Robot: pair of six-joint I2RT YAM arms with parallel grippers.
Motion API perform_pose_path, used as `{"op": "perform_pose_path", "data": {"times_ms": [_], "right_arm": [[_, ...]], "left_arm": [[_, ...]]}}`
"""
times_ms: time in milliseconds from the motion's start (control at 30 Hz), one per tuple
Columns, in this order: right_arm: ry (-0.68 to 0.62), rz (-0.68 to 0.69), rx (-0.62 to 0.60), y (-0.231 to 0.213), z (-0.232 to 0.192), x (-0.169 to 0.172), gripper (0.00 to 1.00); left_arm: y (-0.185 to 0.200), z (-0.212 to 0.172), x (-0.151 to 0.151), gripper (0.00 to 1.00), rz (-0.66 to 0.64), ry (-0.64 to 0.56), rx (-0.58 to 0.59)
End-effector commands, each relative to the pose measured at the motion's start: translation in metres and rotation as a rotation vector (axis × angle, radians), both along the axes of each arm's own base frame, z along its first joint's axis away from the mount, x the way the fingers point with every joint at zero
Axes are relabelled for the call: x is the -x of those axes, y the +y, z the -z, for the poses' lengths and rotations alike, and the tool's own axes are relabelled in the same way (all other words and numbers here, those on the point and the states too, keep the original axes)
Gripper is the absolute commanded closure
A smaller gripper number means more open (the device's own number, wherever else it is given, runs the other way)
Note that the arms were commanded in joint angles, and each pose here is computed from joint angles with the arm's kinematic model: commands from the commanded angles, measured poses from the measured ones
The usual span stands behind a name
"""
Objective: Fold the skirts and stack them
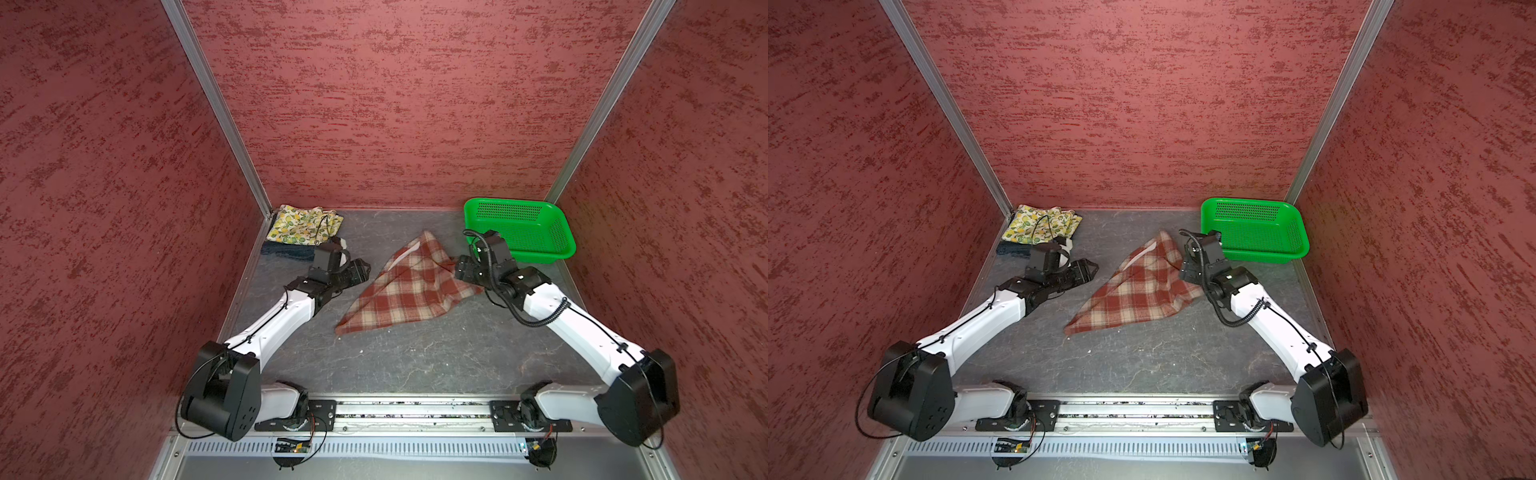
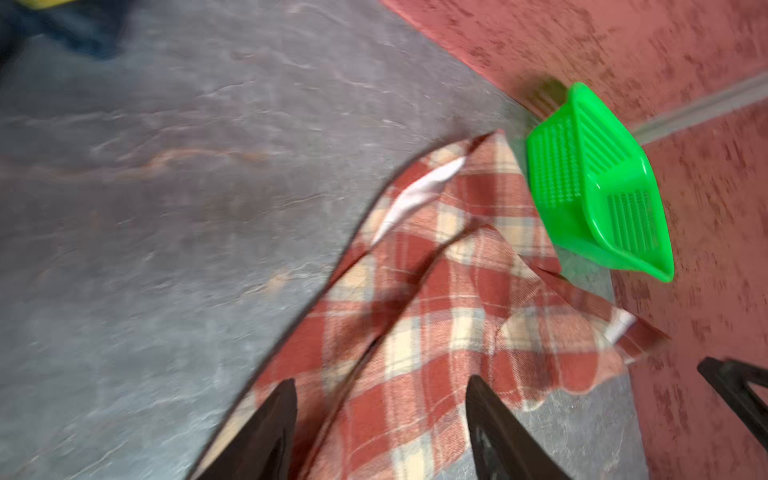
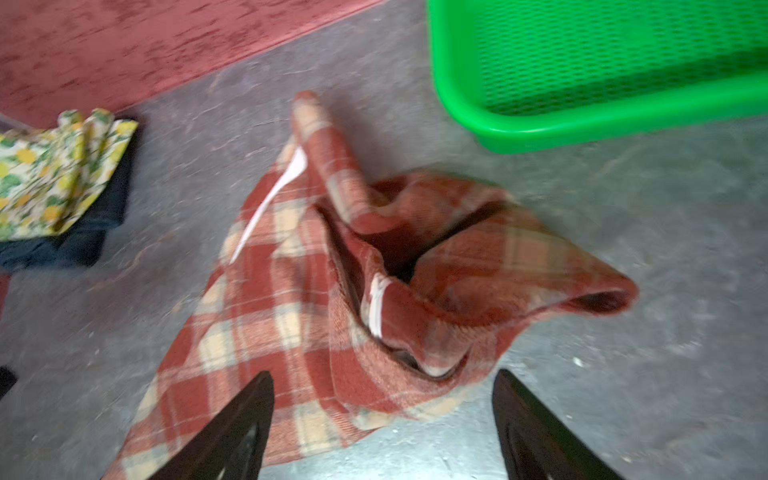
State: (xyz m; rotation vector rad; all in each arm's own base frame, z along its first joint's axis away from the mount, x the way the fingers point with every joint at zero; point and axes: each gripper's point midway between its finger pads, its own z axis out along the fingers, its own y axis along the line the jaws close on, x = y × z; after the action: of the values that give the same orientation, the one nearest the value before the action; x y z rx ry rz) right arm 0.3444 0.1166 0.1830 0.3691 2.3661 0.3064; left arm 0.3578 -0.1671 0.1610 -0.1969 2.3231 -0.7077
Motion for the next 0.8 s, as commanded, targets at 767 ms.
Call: {"op": "perform_pose_path", "data": {"times_ms": [767], "right_arm": [[0.084, 0.21, -0.14, -0.094, 0.053, 0.011, 0.2]], "left_arm": [[-0.174, 0.021, -0.07, 0.26, 0.594, -0.208, -0.243]]}}
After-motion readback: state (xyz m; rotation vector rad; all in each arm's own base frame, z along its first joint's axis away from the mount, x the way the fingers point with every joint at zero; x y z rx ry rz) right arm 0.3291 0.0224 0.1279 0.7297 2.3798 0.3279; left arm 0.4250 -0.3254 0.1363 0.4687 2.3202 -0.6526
